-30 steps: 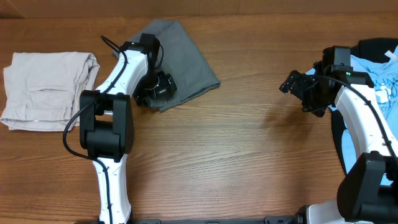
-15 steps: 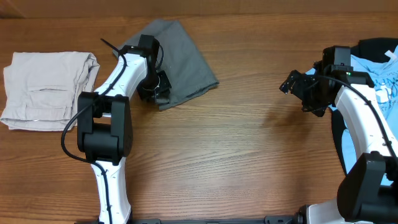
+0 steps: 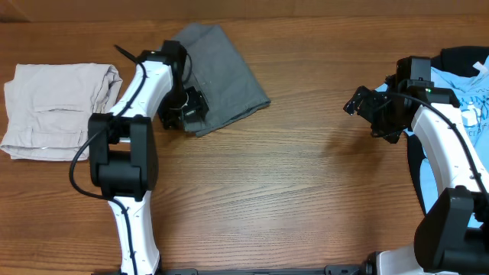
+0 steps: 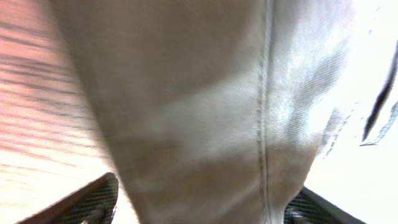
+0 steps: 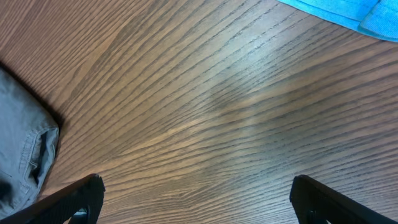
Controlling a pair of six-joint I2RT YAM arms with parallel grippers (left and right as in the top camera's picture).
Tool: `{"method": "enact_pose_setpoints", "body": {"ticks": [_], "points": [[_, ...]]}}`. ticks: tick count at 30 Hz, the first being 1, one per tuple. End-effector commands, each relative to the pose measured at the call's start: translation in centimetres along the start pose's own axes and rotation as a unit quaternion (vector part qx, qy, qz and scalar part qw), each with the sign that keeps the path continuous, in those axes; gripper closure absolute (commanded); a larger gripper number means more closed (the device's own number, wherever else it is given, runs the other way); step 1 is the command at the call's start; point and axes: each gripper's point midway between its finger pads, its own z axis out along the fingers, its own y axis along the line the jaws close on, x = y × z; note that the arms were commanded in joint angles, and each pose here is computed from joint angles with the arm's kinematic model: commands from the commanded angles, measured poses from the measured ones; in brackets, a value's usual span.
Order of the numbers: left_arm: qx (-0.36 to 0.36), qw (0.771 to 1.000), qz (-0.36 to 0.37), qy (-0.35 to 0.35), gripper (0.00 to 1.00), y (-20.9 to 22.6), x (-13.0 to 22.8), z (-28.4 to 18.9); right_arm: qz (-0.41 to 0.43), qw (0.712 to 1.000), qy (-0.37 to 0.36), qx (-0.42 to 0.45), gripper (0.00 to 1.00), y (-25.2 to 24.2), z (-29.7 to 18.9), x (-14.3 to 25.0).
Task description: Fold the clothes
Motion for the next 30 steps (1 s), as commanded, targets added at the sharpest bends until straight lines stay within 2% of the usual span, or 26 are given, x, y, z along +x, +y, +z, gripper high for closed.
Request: {"method": "enact_pose_setpoints", "body": {"ticks": [1, 2, 16, 25, 28, 30], "points": [[0.022, 0.999, 0.007, -0.046, 0.03, -0.6, -1.4, -3.5, -0.004, 1.000, -0.009, 0.000, 0.00, 0.2, -0.3, -0.4], [0.022, 0.999, 0.007, -0.045, 0.00, -0.6, -1.4, -3.4, -0.004, 1.000, -0.009, 0.000, 0.00, 0.2, -0.3, -0.4], [0.031, 0.998, -0.018, -0.058, 0.00, -0.8, -2.3, -1.5, -0.004, 1.000, -0.009, 0.000, 0.00, 0.2, -0.3, -0.4], [0.029, 0.997, -0.058, -0.052, 0.00, 0.2, -1.6, 1.8, -0.004, 1.000, -0.009, 0.000, 0.00, 0.2, -0.3, -0.4], [0.031, 0.996, -0.069, -0.053, 0.05, 0.4, -1.4, 2.7, -0.004, 1.000, -0.009, 0.000, 0.00, 0.2, -0.3, -0.4], [0.031, 0.996, -0.070, -0.052, 0.12, 0.5, -1.3, 3.1, -0.004, 1.000, -0.009, 0.000, 0.00, 0.2, -0.3, -0.4]]}}
